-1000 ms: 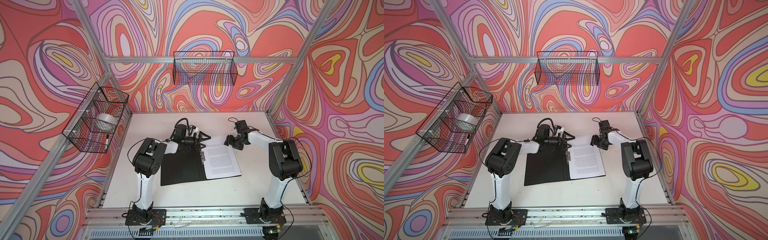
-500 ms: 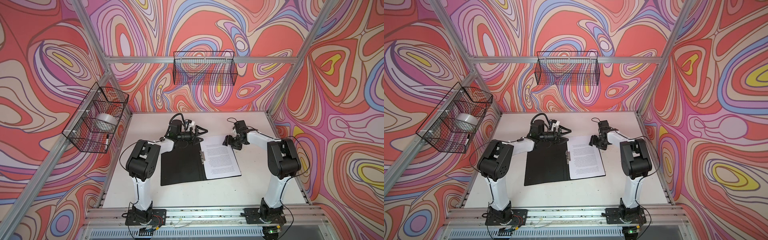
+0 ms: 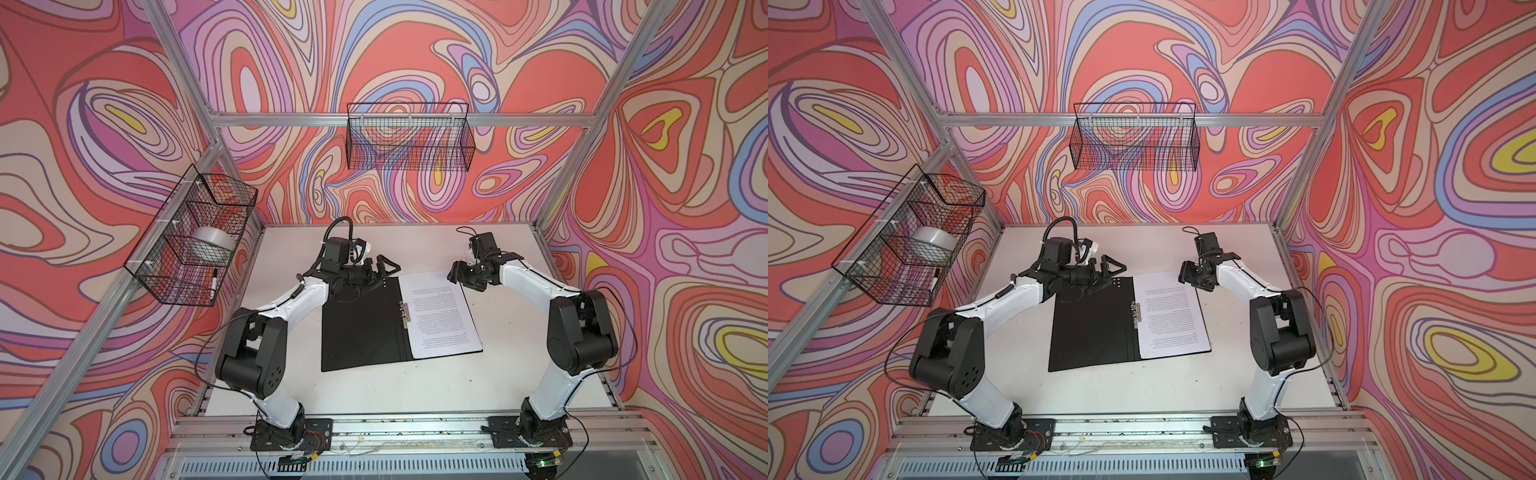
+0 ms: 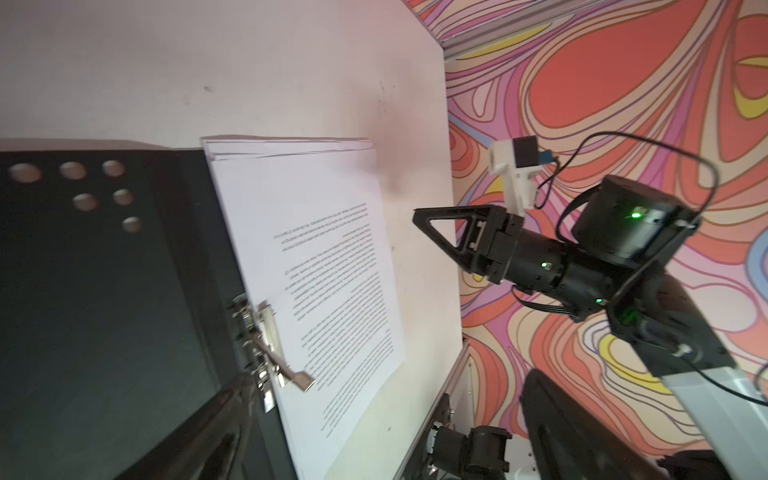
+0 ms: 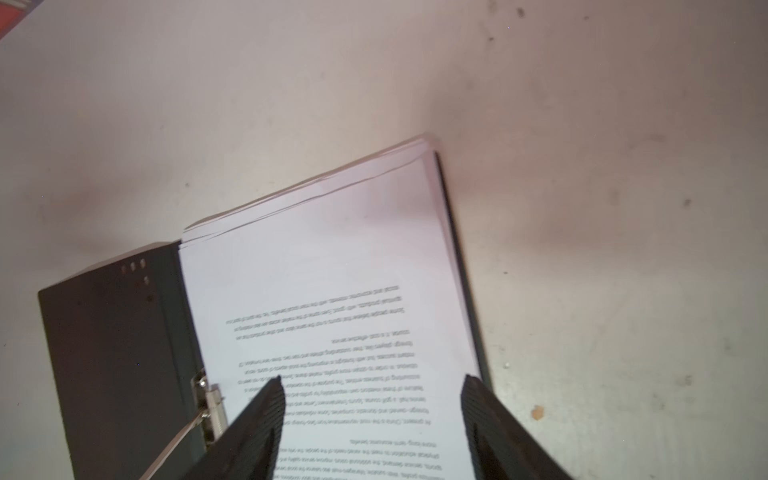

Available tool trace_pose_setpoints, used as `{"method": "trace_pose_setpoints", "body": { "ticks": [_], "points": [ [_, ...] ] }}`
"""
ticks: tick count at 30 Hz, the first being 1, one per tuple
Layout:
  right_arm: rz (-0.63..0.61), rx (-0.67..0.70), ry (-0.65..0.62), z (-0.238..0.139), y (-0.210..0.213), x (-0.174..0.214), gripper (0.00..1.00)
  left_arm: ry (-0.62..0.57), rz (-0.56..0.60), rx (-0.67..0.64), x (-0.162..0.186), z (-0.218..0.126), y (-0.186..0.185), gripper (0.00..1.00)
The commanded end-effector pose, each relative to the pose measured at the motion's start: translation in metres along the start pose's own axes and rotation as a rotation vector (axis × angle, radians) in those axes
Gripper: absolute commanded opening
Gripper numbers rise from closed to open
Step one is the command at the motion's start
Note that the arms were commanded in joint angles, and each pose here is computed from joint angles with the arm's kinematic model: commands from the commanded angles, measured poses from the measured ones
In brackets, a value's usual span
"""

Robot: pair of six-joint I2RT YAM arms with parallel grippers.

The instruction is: Put the files into the folder

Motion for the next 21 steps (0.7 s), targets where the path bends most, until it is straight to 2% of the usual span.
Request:
{"method": "trace_pose_setpoints", "body": {
  "ticks": [1, 4, 8, 12, 17, 21],
  "points": [
    [0.016, -0.101, 0.11, -0.002, 0.039, 0.028, 0.52, 0.07, -0.038, -0.263, 0.035, -0.014, 0.046, 1.0],
    [0.076, -0.2, 0.169, 0.003, 0.068, 0.048, 0.37, 0.084, -0.043, -0.339, 0.05, -0.023, 0.059, 1.0],
    [0.193, -0.259, 0.165, -0.007, 0.092, 0.06, 0.27, 0.028, -0.046, -0.426, 0.063, -0.033, 0.078, 1.0],
    [0.351, -0.303, 0.182, -0.006, 0.099, 0.069, 0.18, 0.012, -0.076, -0.429, 0.072, -0.03, 0.093, 1.0],
    [0.43, -0.289, 0.208, -0.007, 0.11, 0.076, 0.16, -0.006, -0.11, -0.366, 0.083, -0.021, 0.107, 1.0],
    [0.458, -0.263, 0.24, -0.002, 0.117, 0.08, 0.17, -0.015, -0.149, -0.396, 0.094, -0.022, 0.12, 1.0]
  ]
}}
Point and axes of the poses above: each gripper's point midway between its finger pads, its own z axis out along the fingers, its own y axis along the line the jaws close on, x = y × z, the point moved 6 cm from there along -z, back along the fingers, and after that the axes turned 2 degrees about -z, right-handed, at the moved point
